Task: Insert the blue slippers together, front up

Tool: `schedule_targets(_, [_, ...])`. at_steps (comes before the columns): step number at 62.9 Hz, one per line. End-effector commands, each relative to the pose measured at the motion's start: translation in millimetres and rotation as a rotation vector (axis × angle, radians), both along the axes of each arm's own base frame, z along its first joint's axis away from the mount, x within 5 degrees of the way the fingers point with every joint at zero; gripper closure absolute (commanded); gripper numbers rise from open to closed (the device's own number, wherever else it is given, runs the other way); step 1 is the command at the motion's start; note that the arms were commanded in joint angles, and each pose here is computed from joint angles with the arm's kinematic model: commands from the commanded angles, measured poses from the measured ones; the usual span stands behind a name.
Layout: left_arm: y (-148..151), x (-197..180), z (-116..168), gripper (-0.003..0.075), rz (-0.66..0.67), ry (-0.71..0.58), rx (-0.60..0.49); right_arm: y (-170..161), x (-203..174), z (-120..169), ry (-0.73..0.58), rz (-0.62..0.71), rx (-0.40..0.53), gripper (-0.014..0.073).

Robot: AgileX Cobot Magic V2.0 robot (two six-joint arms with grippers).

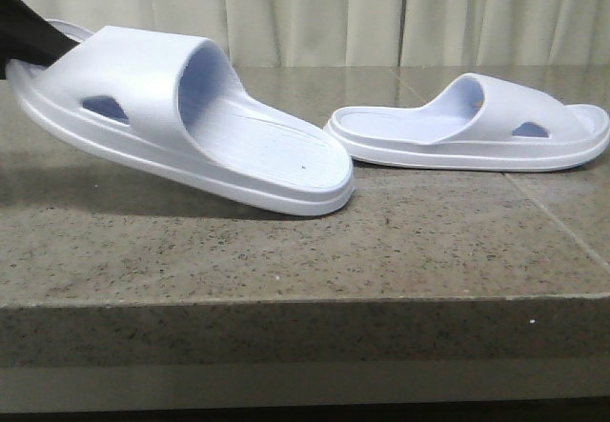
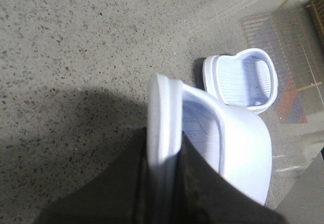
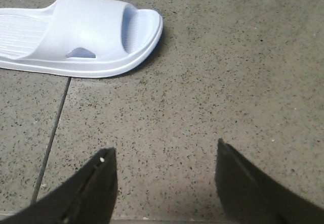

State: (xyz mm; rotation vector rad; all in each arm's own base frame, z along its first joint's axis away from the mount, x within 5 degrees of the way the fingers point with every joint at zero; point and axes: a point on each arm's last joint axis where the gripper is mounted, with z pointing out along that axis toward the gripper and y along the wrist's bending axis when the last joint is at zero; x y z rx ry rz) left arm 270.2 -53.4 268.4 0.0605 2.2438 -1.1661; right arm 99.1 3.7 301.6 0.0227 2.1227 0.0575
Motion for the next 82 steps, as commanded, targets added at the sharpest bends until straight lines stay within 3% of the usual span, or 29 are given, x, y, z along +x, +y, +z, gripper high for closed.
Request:
schedule_targets(1, [-3.8, -1.9, 20.1, 0.0741, 0.004, -0.06, -0.064, -0.1, 17.5, 17.2, -0.02, -0.009, 0.004, 0.015])
schedule_targets(13, [-4.3, -2.5, 20.3, 0.0741, -0.003, -0.059, -0.068, -9.2, 59.0, 28.8, 0.11, -0.082, 0.021, 0.0155])
schedule_targets(26, [-4.3, -2.5, 20.3, 0.0741, -0.003, -0.059, -0.068, -39.9, 108.8, 40.8, 0.212, -0.192, 0.079, 0.0205])
schedule_targets(34, [-4.3, -2.5, 20.3, 0.0741, -0.003, -0.059, -0.068, -53.9, 141.7, 38.7, 0.285, -0.115, 0.218, 0.021])
schedule_targets(47, [-4.3, -2.5, 20.3, 0.0741, -0.003, -0.059, -0.068, -72.8, 182.0, 25.7, 0.265, 0.072, 0.47, 0.021])
schedule_targets(58, [-4.3, -2.5, 20.3, 0.0741, -0.003, -0.059, -0.068, -77.5, 209.5, -0.8, 0.276, 0.15, 0.563, 0.021])
schedule_targets(82, [-4.3, -2.5, 20.3, 0.0741, -0.003, -0.059, -0.068, -77.7, 236.3, -46.5, 0.355, 0.177, 0.643, 0.021])
